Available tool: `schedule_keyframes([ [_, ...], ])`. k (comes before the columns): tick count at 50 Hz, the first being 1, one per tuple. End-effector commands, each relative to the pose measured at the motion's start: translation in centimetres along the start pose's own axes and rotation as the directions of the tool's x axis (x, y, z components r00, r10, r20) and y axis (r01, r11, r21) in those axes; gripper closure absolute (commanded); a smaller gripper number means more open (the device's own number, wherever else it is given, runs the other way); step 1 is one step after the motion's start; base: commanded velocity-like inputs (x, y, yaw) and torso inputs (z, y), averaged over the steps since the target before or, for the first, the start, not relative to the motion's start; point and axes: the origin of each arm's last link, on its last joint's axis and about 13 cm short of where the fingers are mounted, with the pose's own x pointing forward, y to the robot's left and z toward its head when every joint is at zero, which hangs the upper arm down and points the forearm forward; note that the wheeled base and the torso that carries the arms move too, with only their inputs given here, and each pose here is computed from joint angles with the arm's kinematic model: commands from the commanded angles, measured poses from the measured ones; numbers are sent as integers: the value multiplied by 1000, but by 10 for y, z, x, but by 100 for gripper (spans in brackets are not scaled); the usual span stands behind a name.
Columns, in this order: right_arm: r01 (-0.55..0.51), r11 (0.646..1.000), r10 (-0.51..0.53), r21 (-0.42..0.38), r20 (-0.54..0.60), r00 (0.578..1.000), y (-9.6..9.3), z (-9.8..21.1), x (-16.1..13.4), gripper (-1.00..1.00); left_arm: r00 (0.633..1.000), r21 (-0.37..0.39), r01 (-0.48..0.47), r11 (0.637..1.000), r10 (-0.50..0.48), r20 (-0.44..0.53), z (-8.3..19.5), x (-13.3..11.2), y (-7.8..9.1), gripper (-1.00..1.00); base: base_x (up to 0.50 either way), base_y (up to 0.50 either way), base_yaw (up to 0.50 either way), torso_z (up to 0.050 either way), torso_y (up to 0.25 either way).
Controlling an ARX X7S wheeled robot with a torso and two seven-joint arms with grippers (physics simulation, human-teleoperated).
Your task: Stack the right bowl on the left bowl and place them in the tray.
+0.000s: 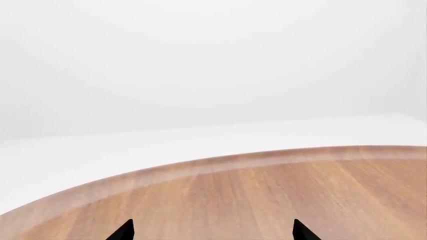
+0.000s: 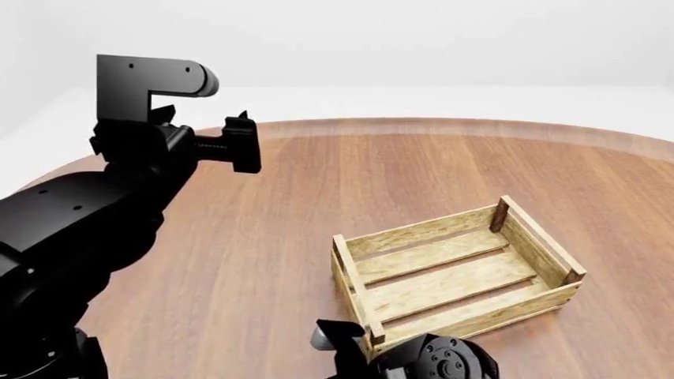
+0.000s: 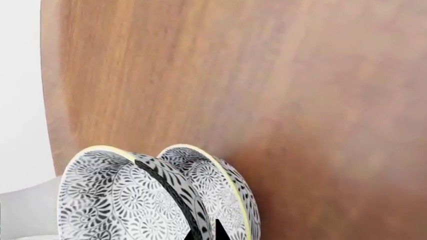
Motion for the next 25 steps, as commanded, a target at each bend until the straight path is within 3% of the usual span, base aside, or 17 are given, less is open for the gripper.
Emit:
schedule_keyframes([
  [1,-41,999,41,10,5,999,1,1,3,100,1000,0,2,1000,-2,-1,-1,0,-1,-100,0,0,0,0,0],
  [5,-65,998,65,-5,17,998,1,2,3,100,1000,1,2,1000,-2,-3,-2,0,0,-100,0,0,0,0,0],
  [6,-69,998,69,-9,15,997,2,2,1,-100,1000,1,1,1000,-1,-3,-2,0,0,-100,0,0,0,0,0],
  [25,-72,995,76,-75,55,996,7,5,-3,-100,1000,2,3,1000,-3,-5,-1,0,0,-100,0,0,0,0,0],
])
